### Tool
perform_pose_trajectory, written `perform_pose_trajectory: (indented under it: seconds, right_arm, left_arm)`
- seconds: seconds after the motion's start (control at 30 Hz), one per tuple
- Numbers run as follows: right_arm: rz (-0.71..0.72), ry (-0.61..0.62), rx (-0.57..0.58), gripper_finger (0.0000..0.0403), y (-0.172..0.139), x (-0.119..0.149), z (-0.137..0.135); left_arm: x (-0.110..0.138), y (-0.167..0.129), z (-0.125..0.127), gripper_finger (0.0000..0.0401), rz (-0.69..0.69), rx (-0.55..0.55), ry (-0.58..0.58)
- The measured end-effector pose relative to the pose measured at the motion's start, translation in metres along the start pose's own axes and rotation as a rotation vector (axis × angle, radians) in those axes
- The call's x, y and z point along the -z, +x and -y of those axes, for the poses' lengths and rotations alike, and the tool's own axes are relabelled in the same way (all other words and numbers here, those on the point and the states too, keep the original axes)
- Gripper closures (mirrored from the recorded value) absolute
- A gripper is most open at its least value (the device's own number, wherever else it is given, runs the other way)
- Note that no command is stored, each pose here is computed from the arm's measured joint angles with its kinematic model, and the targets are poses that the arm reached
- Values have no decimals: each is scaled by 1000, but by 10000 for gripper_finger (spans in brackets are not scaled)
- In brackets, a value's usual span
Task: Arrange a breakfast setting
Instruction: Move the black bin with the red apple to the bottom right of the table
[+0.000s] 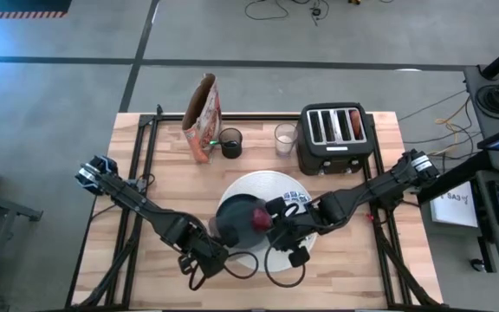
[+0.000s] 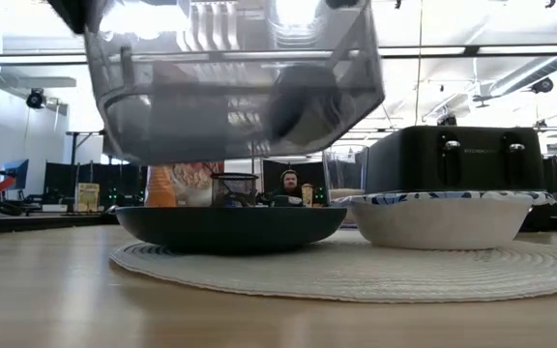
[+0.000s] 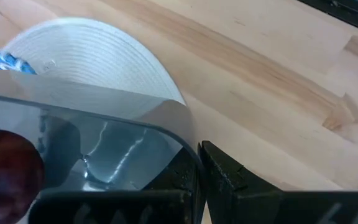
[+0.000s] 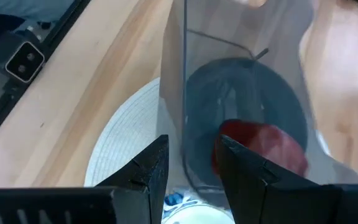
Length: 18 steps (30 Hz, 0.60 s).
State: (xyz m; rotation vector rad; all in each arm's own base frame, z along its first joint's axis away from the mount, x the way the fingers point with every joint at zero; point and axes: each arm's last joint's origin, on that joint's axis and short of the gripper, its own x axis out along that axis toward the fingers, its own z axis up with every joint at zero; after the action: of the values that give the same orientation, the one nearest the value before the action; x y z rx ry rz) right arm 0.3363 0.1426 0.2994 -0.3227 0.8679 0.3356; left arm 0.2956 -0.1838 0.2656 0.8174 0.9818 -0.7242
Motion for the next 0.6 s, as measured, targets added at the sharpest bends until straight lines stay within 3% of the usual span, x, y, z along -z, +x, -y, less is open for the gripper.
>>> perform_pose_trajectory:
  seconds: [0.6]
  right_arm:
    - [-63,31,-27,293,18,5,3]
  left_arm:
    - [-1,-3,-6,401,21,-18,97]
